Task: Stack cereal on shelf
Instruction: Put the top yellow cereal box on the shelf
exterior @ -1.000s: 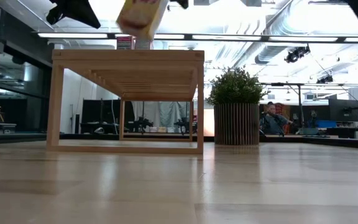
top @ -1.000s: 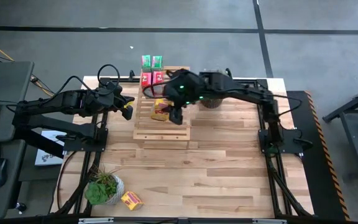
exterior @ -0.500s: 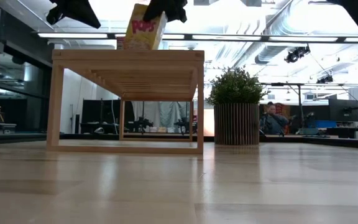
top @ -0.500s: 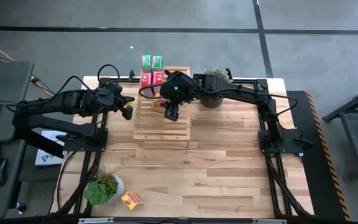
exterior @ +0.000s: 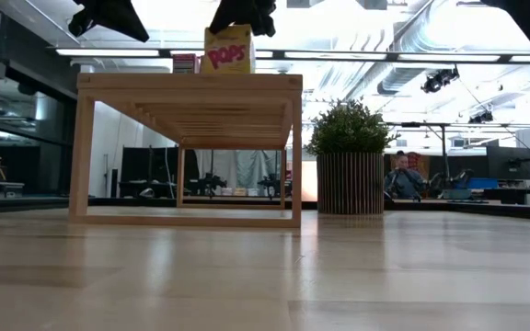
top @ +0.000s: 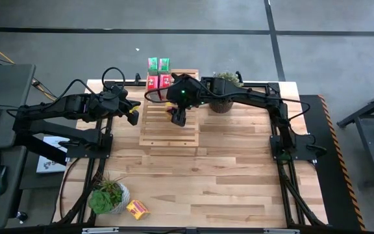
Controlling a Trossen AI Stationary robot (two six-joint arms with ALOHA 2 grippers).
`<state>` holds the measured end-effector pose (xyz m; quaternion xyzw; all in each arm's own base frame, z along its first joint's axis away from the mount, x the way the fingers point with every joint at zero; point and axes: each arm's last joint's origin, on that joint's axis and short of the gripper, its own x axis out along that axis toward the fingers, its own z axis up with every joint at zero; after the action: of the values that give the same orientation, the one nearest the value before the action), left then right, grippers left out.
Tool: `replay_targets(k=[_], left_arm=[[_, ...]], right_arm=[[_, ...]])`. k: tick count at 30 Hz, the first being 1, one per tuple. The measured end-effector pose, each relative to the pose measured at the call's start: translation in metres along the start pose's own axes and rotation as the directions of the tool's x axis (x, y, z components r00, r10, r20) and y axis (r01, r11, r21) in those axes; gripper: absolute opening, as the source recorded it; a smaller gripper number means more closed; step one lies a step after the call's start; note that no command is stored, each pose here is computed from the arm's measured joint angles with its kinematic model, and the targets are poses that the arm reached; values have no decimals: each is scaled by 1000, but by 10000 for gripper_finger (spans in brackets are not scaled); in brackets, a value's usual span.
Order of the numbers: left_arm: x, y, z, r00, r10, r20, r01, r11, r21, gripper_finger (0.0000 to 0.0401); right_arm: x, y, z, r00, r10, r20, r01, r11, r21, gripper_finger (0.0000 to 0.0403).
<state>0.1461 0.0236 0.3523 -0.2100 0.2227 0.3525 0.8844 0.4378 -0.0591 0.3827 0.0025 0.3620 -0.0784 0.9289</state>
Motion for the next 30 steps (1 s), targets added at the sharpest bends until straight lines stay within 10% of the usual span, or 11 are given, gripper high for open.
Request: replay_targets(k=[16, 24, 30], left_arm=[[0, 0, 0, 1000, 1, -1, -1, 1000, 8, 0], [0, 0, 0, 1000, 6, 4, -6, 1000, 10, 0], [0, 0, 0, 1000, 6, 4, -6, 1000, 13, 0]], right_arm=[[-55, -10, 22, 982, -16, 186, 19, 1000, -17, 256], [-109, -14, -8, 996, -66, -66, 65, 998, -21, 237], [-81, -10, -41, 973, -19, -232, 20, 1000, 3, 223]])
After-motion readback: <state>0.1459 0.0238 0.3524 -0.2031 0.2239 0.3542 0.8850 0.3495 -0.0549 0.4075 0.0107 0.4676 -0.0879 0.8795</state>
